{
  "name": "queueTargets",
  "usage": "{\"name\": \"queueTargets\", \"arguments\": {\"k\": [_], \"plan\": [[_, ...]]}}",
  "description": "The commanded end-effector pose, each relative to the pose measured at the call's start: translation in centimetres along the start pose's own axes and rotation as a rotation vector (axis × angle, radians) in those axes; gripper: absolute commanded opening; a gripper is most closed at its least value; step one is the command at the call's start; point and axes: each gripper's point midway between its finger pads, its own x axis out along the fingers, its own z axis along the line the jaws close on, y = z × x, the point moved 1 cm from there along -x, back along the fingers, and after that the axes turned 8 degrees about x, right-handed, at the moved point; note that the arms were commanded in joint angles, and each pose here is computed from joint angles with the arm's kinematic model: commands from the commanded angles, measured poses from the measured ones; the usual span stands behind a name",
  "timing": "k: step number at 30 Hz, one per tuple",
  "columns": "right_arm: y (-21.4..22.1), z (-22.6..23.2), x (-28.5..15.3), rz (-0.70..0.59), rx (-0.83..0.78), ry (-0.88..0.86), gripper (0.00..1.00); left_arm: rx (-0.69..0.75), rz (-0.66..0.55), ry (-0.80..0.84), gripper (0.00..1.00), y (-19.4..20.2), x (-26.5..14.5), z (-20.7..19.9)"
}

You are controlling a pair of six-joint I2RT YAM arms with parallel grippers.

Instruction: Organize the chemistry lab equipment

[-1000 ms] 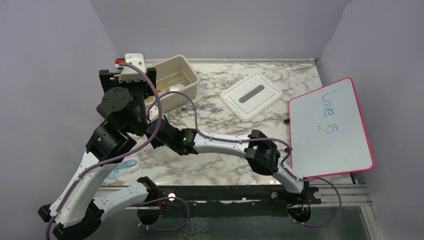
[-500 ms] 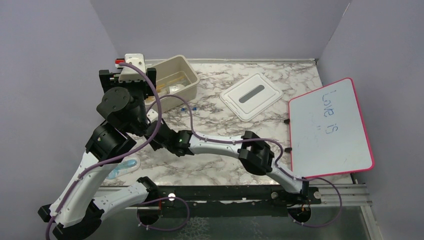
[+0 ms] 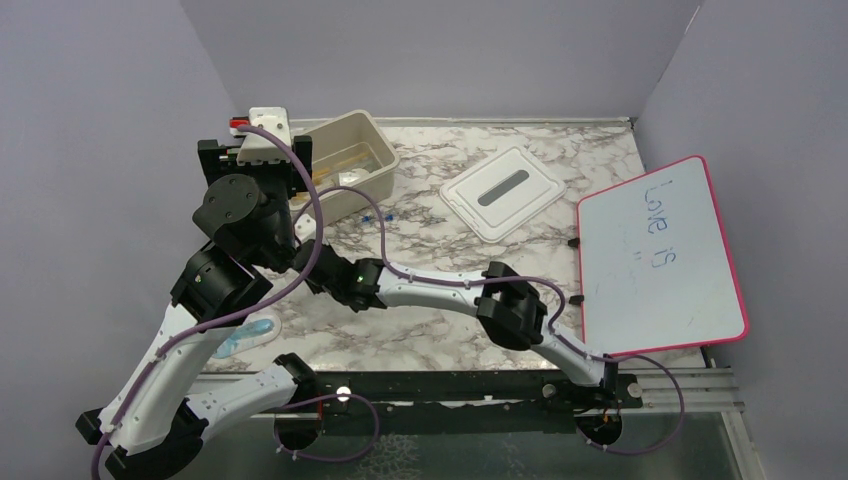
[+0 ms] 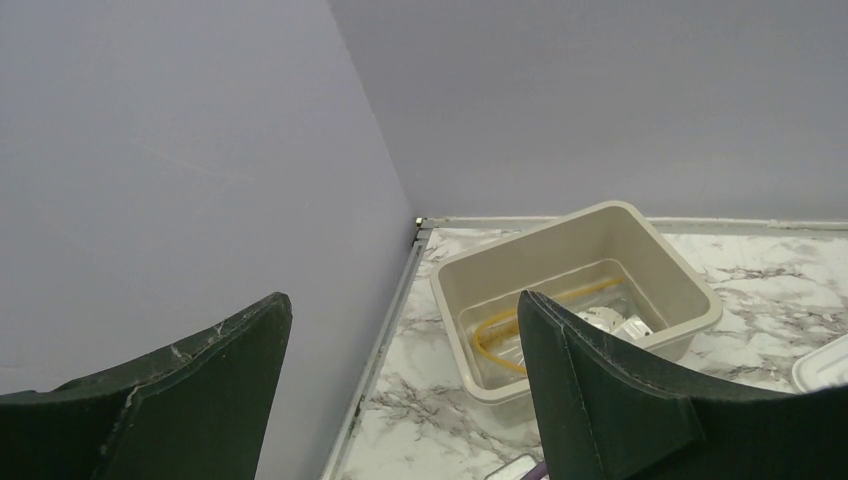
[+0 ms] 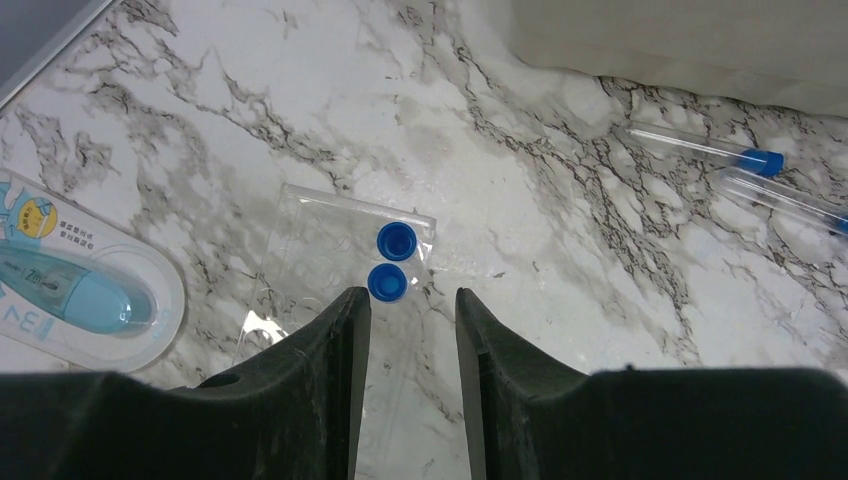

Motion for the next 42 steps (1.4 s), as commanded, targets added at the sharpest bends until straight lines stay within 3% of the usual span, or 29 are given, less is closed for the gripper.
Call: {"name": "queueTargets", "arguments": {"k": [1, 15, 21, 28, 33, 36, 39, 42], "plan": [[0.2, -0.9, 0.8, 0.005, 0.011, 0.052, 0.41, -0.045, -0.027, -0.018, 0.86, -1.0, -0.4, 1.1], [-3.8, 0.3, -3.0, -0.018, 0.148, -0.1, 0.53, -0.043, -0.03, -0.01, 0.86, -1.1, -0.3, 1.0], [-5.4, -3.3, -5.2, -0.035, 0.329, -0.113, 0.54, -0.059, -0.019, 0.055, 0.87, -0.5, -0.2, -0.8], [-2.2, -14.4, -3.7, 0.061, 0.594, 0.127, 0.54, -0.058, 0.017, 0.269, 0.88, 2.5, -0.1, -7.1], [-1.0, -20.7, -3.1, 0.108, 0.726, 0.217, 0.53, 0.021, 0.106, 0.476, 0.88, 7.6, -0.1, -14.5], [-1.3, -23.9, -4.8, 0.073, 0.772, 0.246, 0.53, 0.11, 0.174, 0.569, 0.87, 11.2, 0.1, -18.3], [-1.0, -26.5, -6.6, 0.051, 0.806, 0.271, 0.52, 0.2, 0.261, 0.651, 0.83, 15.2, 0.7, -21.7], [-0.3, -28.3, -8.6, 0.036, 0.823, 0.295, 0.49, 0.245, 0.347, 0.725, 0.72, 18.4, 1.5, -24.5]]}}
